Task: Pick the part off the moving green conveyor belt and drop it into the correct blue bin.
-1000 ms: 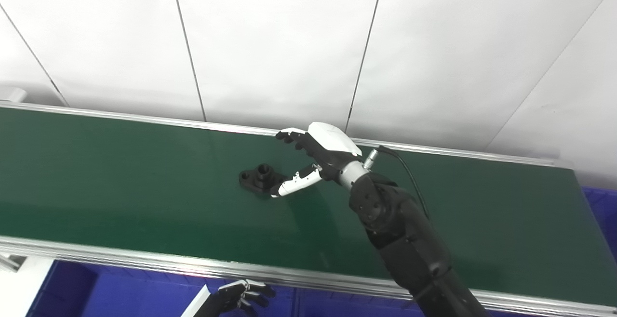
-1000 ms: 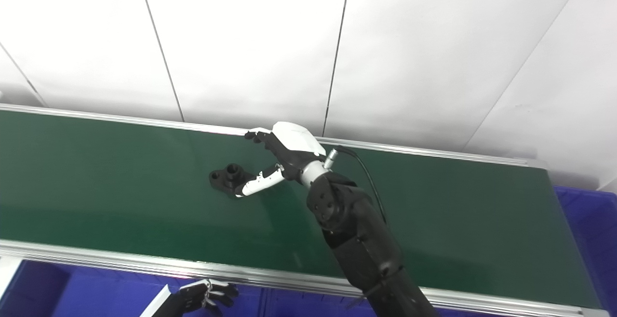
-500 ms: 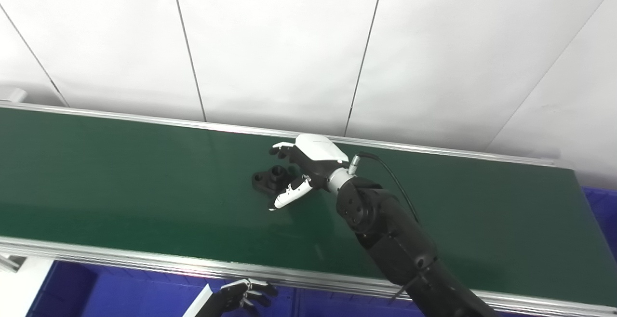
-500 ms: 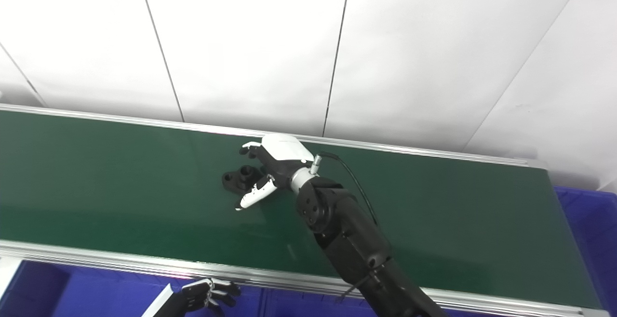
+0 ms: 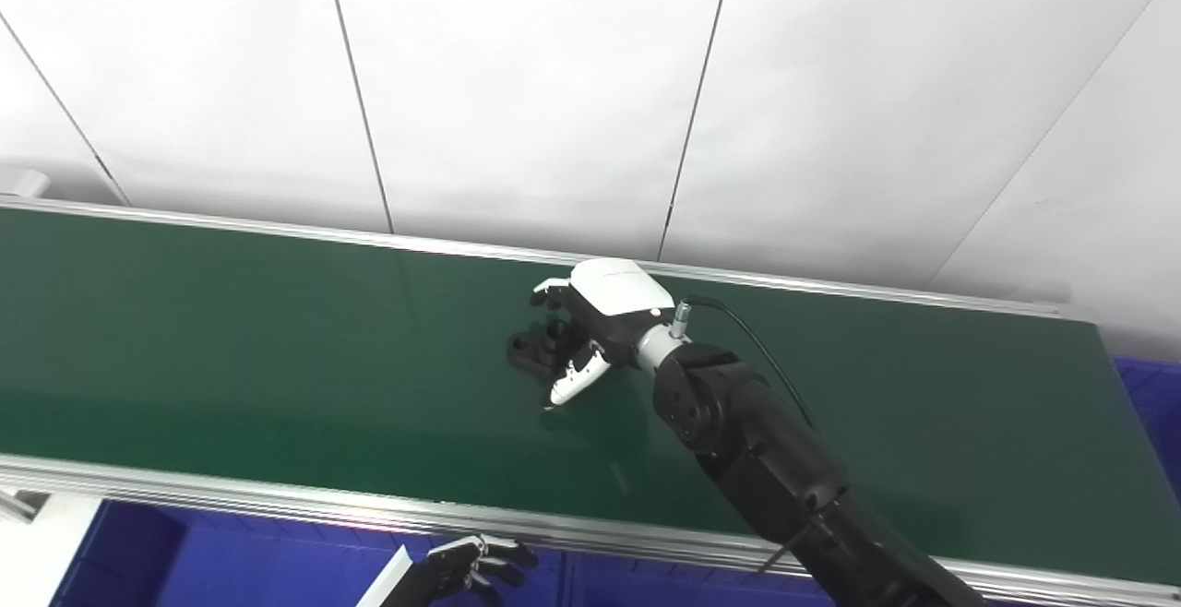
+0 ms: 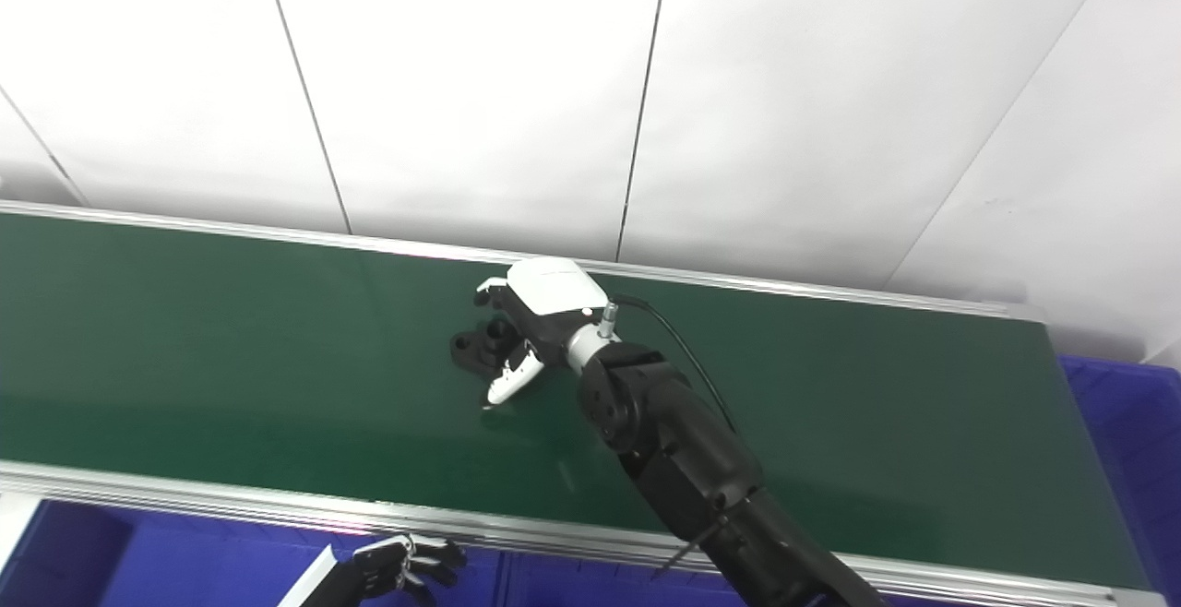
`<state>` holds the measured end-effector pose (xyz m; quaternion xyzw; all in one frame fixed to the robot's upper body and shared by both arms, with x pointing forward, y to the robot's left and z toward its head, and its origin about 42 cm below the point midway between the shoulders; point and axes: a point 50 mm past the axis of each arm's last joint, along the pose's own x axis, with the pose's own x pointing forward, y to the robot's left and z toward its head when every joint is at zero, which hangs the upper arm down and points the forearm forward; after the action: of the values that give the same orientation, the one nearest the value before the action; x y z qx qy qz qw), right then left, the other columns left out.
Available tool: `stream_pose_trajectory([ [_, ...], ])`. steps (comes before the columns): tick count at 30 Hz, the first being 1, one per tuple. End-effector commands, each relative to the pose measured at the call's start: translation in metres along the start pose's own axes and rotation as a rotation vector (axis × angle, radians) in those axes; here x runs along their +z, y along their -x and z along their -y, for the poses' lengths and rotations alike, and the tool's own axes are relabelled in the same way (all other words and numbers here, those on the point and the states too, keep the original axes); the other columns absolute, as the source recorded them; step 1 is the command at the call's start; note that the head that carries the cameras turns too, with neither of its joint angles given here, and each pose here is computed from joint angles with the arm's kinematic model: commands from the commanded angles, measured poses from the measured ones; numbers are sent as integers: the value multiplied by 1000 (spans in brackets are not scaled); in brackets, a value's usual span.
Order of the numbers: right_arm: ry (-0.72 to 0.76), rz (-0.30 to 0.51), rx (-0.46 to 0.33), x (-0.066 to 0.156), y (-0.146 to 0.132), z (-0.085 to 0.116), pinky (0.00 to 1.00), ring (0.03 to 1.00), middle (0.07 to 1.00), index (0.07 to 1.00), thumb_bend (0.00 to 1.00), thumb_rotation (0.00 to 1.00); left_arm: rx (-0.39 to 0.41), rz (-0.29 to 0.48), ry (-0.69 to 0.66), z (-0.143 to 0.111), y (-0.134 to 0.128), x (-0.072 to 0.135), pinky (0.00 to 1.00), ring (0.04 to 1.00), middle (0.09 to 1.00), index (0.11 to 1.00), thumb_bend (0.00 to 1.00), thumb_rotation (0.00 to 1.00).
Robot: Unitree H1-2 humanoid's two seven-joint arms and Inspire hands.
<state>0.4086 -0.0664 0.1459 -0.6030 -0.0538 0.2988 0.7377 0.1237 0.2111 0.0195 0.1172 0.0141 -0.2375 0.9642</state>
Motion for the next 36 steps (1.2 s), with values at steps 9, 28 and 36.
stream_pose_trajectory([
  [9,106,84,62,-4,22,-14,278,361,483,511,534,2,17,70,4,3,-3,12,542,681,762,685,791,259],
  [28,224,145,69,-15,48,-25,249,367,485,543,511,0,16,90,-22,5,-5,15,535,670,771,703,777,260],
  [36,122,184,5,0,60,-14,259,356,471,549,510,0,12,90,-21,4,-3,16,567,694,774,704,763,237],
])
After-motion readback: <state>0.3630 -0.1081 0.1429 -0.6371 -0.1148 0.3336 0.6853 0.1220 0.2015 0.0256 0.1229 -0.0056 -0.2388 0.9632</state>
